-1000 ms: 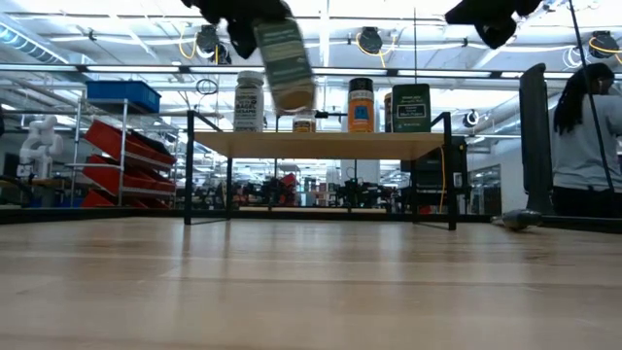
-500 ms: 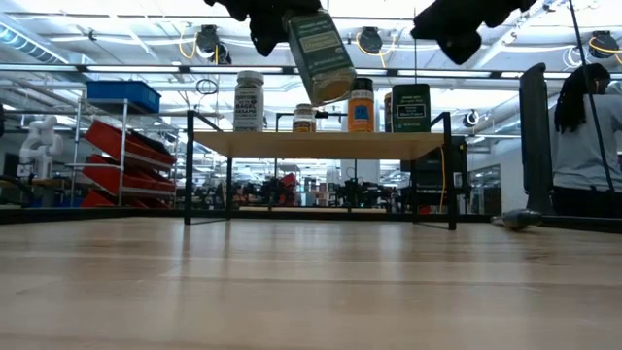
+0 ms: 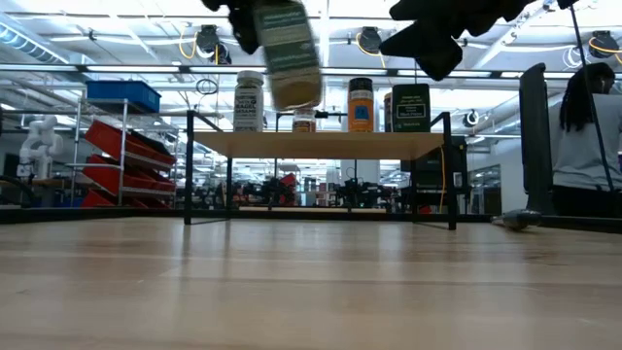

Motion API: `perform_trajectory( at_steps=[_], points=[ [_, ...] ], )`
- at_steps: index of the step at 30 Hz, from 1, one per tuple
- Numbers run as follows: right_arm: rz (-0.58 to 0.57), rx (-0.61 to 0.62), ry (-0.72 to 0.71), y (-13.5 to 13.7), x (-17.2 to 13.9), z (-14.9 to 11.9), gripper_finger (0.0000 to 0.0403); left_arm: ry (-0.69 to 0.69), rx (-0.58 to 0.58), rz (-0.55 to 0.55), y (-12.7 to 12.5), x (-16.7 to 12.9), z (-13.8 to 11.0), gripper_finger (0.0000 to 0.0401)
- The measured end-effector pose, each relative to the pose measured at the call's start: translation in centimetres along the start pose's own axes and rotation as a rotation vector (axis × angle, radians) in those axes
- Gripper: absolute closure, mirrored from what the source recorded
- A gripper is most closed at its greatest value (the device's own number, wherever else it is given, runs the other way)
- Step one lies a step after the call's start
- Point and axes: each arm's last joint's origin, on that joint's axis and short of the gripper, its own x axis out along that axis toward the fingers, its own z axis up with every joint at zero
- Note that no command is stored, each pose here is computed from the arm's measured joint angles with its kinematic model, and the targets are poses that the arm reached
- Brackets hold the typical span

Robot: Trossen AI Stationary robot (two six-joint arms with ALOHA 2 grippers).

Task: Shelf spices
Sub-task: Remove the green seasoning bottle from the shelf

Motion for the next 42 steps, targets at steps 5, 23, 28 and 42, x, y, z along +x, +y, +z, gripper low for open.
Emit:
perform_trajectory(
  at_steps=[5, 23, 28, 42],
  points=[
    [0.04, 0.03, 0.027, 1.5, 1.7, -1.4, 0.0193, 0.167, -0.042, 0.057, -1.7, -0.1, -1.9, 0.0191],
    [0.107, 0.136, -0.046, 3.1, 4.3, -2.4, 0.0193, 0.242, -0.248, 0.335, -12.4, -2.8, -9.0, 0.0191],
    [0.086, 0.138, -0.058, 3.0, 4.3, -2.3, 0.0193, 0.251, -0.278, 0.378, -13.1, -3.0, -11.5, 0.0191],
    [0.067, 0.143, -0.096, 3.0, 4.2, -2.0, 0.0193, 0.305, -0.249, 0.456, -13.6, -0.9, -14.4, 0.0191]
  ],
)
